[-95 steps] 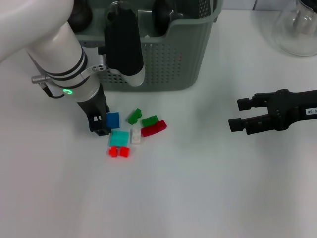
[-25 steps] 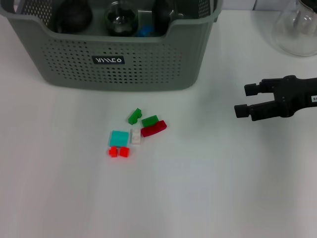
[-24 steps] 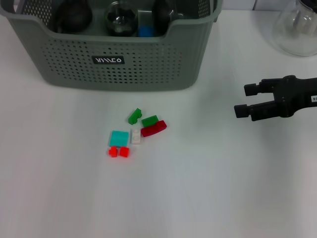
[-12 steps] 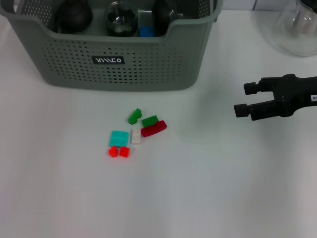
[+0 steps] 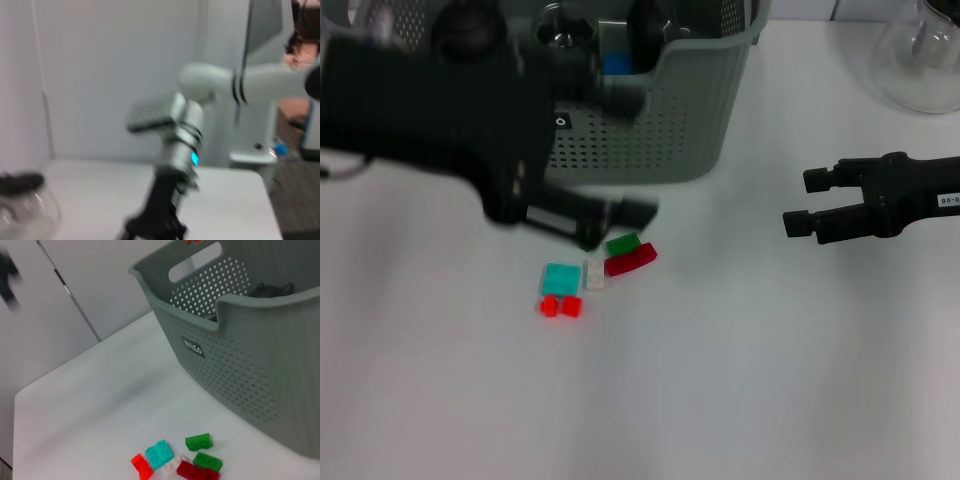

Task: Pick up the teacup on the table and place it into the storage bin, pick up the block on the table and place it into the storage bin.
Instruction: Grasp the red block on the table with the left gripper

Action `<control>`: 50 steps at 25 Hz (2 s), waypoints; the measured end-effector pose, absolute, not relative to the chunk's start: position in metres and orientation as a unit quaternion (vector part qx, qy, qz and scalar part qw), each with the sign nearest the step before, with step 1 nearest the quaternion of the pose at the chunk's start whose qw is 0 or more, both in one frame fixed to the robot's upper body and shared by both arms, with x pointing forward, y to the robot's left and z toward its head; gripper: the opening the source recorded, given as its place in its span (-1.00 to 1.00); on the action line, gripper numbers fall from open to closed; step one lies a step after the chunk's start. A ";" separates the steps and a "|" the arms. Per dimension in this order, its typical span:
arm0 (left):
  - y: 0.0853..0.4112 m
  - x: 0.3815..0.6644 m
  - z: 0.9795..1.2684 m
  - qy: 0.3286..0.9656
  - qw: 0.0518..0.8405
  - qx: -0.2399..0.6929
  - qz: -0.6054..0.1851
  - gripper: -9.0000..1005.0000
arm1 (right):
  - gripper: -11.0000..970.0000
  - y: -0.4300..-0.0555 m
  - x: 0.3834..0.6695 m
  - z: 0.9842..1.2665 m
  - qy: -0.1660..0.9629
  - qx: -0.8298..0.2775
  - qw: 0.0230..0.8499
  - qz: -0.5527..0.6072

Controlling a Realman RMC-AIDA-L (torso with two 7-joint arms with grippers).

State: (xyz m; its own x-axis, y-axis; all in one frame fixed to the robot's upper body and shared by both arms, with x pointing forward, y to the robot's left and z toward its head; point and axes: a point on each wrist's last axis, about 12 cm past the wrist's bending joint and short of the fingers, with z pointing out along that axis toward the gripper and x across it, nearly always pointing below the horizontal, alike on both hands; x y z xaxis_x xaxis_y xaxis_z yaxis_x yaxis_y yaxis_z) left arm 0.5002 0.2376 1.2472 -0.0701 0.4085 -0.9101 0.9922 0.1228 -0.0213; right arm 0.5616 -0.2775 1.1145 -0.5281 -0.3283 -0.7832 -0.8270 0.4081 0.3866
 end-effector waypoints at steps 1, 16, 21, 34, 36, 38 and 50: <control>0.239 0.501 1.239 0.649 0.380 0.550 -0.363 0.73 | 0.95 -0.277 0.561 1.114 0.779 -0.370 0.313 0.398; 0.206 0.539 1.172 0.797 0.183 0.550 -0.166 0.72 | 0.95 -0.272 0.562 1.109 0.786 -0.357 0.303 0.405; 0.190 0.552 1.168 0.835 0.165 0.509 -0.125 0.71 | 0.95 -0.272 0.563 1.108 0.789 -0.351 0.302 0.404; 0.160 0.549 1.164 0.871 0.121 0.463 -0.108 0.71 | 0.95 -0.274 0.562 1.107 0.789 -0.352 0.303 0.401; 0.158 0.549 1.162 0.871 0.118 0.466 -0.104 0.71 | 0.95 -0.274 0.562 1.107 0.790 -0.352 0.303 0.400; 0.157 0.550 1.160 0.873 0.115 0.462 -0.103 0.71 | 0.95 -0.275 0.562 1.106 0.790 -0.352 0.303 0.400; 0.161 0.548 1.151 0.869 0.110 0.473 -0.094 0.71 | 0.95 -0.276 0.561 1.105 0.793 -0.354 0.299 0.396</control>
